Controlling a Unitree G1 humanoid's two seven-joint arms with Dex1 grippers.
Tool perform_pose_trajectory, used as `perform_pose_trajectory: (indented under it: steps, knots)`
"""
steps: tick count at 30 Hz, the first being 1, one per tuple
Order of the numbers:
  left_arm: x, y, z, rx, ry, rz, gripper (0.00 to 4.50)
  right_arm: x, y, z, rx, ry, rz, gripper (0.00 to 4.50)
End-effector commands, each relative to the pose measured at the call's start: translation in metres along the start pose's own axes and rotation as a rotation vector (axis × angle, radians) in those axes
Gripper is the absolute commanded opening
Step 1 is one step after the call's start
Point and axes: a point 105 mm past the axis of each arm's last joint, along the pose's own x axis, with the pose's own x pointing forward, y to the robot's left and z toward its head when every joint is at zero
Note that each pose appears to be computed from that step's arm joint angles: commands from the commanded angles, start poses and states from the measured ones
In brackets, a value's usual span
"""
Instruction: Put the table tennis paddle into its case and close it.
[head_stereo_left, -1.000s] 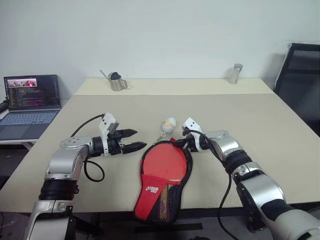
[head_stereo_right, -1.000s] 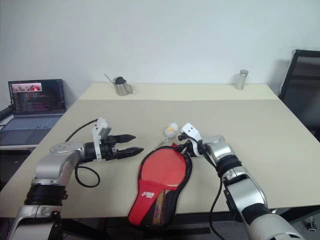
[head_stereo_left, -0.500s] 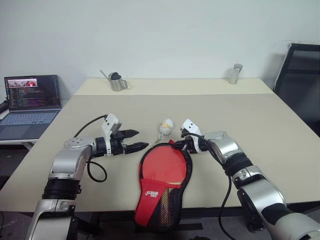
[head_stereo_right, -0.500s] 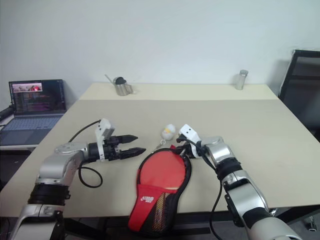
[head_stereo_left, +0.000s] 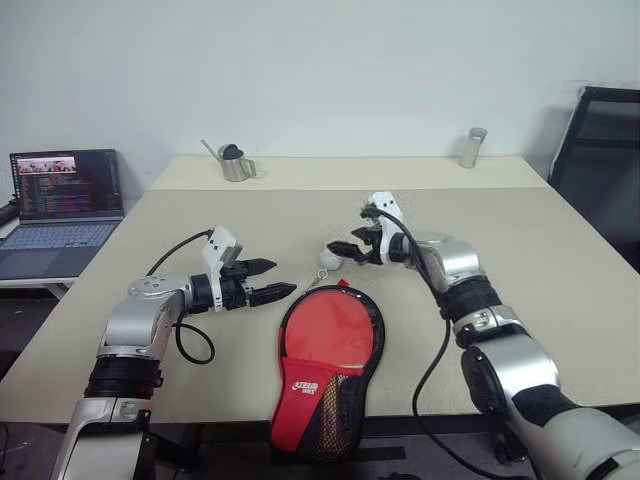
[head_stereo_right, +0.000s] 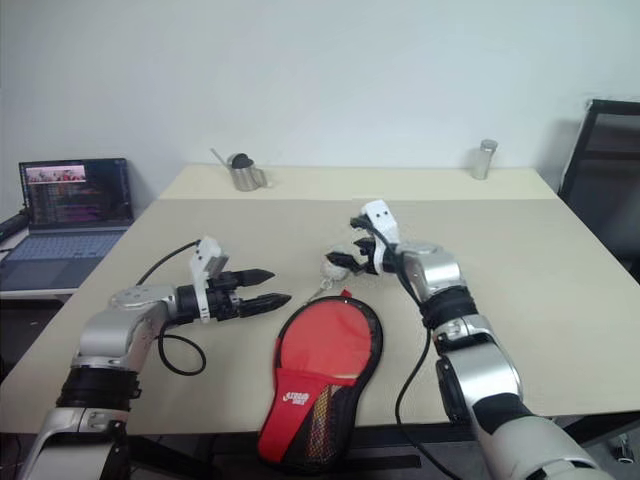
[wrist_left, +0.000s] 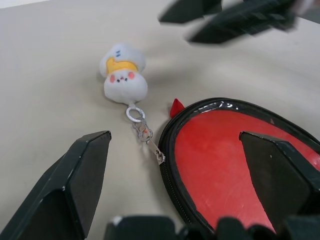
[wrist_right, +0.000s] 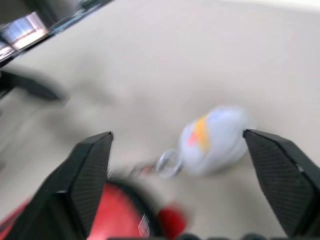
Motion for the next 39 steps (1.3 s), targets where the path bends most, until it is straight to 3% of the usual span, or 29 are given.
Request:
perform_pose_trajectory:
  steps: [1,14,21,25,29,35,39]
  knots:
    - [-0.008,0.002,0.014,0.043,-0.043,0.020,4.50,0.008,-0.008,0.010,-0.029,-0.050,-0.101,4.47]
    - [-0.023,-0.002,0.011,0.054,-0.029,0.069,4.50,0.039,0.005,-0.002,-0.078,-0.055,-0.329,4.47]
    - [-0.034,-0.007,0.011,0.061,-0.014,0.094,4.50,0.038,-0.003,-0.018,-0.311,0.021,-0.494,4.47]
    - [-0.037,-0.006,0.011,0.057,-0.016,0.108,4.50,0.027,-0.019,-0.005,-0.402,0.014,-0.572,4.47]
    - [-0.037,-0.004,0.007,0.044,-0.018,0.112,4.50,0.030,-0.013,-0.002,-0.365,0.025,-0.450,4.47]
    - [-0.031,-0.005,0.005,0.032,-0.021,0.095,4.50,0.037,0.014,-0.023,-0.389,0.148,-0.132,4.47]
    - [-0.027,-0.006,0.006,0.028,-0.021,0.082,4.50,0.032,0.015,-0.030,-0.413,0.188,-0.061,4.47]
